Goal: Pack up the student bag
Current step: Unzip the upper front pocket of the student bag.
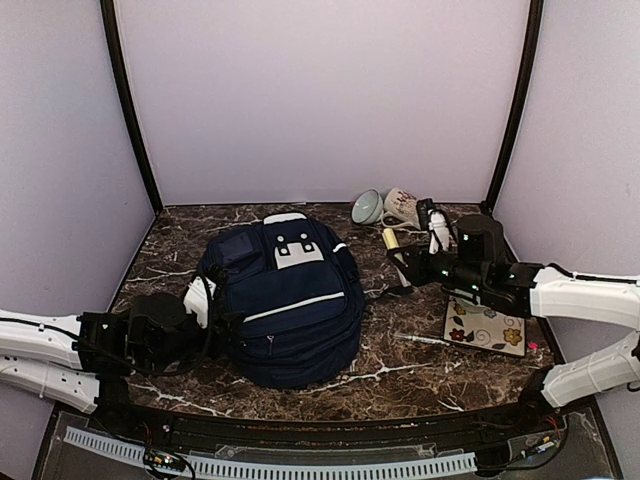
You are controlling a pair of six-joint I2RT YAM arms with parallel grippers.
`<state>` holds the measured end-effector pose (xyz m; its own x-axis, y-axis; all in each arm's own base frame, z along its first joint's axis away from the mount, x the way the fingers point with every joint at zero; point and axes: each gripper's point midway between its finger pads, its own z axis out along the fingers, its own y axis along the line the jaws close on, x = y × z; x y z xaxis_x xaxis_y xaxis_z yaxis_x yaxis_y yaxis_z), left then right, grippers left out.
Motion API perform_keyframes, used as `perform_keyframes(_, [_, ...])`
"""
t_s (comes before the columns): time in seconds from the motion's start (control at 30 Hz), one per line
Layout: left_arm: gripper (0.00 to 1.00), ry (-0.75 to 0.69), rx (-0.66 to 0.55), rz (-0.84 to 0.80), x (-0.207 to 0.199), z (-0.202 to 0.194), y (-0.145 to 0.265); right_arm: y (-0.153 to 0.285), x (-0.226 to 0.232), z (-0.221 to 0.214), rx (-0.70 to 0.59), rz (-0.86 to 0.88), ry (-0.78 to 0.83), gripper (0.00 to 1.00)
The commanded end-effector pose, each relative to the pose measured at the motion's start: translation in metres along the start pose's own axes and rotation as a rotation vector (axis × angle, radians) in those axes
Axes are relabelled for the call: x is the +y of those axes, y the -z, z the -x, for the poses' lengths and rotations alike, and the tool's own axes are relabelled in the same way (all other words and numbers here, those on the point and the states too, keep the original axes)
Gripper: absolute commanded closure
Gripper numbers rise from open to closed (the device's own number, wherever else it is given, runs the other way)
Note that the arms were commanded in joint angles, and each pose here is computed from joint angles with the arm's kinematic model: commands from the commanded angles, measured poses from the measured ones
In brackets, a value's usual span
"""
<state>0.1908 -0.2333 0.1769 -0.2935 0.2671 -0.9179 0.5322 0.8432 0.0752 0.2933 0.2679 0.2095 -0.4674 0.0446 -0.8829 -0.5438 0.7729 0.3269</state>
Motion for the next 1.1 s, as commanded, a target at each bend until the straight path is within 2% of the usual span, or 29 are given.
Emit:
perform_keyframes(0.0, [0.54,-0.001,-0.042,-0.04,-0.005,0.006,0.001,0.013,0.019,0.015,-0.075,0.09,0.038,1.0])
perform_keyframes(0.73, [0.54,-0.006,-0.073,-0.069,-0.008,0.01,0.004,0.031,0.021,0.014,-0.115,0.116,0.049,1.0])
perform_keyframes(1.07, [0.53,-0.022,-0.068,-0.119,-0.019,0.01,0.001,0.036,0.043,0.005,-0.082,0.232,0.073,1.0])
